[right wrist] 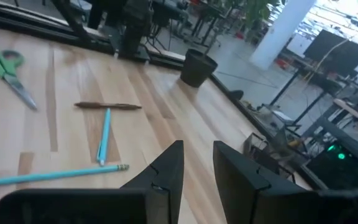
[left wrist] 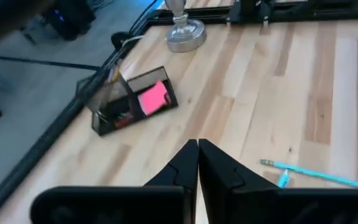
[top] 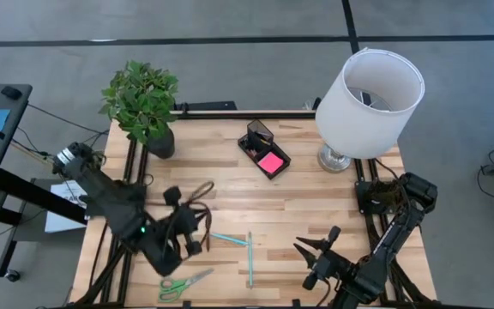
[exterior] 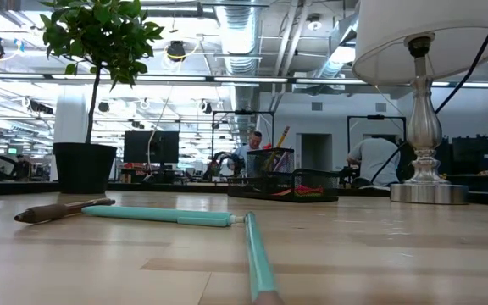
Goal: Pick and place office supplies into organizer
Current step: Put the brown pen into the desk organizer
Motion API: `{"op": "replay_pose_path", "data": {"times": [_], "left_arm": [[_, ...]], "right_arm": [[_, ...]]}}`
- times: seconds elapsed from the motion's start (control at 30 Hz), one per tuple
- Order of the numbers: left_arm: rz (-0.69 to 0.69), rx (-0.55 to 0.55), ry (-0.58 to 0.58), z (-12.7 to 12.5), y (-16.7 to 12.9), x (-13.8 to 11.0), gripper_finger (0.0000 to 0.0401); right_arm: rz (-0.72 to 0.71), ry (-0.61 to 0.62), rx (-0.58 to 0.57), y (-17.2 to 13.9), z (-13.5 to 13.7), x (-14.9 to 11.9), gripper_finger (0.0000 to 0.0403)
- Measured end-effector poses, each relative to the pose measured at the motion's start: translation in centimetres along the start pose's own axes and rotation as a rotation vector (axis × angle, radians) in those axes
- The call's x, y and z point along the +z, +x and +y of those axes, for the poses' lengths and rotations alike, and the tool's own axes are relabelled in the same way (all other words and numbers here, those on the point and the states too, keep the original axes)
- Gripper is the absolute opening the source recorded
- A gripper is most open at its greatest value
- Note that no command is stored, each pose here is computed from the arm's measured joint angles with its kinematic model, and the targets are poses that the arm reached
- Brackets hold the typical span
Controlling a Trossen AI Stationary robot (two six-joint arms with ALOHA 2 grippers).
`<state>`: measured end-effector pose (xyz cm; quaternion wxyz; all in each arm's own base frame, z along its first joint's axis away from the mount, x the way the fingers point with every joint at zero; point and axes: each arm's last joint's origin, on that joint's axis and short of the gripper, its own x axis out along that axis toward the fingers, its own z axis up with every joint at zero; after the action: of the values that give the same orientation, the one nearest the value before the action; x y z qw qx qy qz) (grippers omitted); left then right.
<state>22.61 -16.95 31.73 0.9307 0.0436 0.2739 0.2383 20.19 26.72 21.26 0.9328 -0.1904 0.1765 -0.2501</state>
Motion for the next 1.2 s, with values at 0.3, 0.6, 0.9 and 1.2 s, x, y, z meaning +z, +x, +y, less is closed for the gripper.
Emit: {"op": "replay_pose_path", "data": {"times": [0.3,0.6,0.9,1.2], "left_arm": [[0.204,0.07,-0.13,-2.8,4.6,-4.5,0.0084],[0.788,-0.06,-0.318,-3.9,8.3,-6.7,0.0143],[0.892,-0.028,-0.403,-4.9,11.2,-7.9,0.014],[0.997,0.052,-0.491,-5.8,13.5,-9.8,0.0139]], "right_arm": [[0.041,0.084,0.023,0.7,0.6,0.3,0.0079],[0.07,0.07,0.089,0.9,1.6,0.9,0.0079],[0.07,0.06,0.089,0.9,1.6,0.8,0.0079],[0.137,0.059,0.13,1.0,1.7,0.7,0.0079]]}}
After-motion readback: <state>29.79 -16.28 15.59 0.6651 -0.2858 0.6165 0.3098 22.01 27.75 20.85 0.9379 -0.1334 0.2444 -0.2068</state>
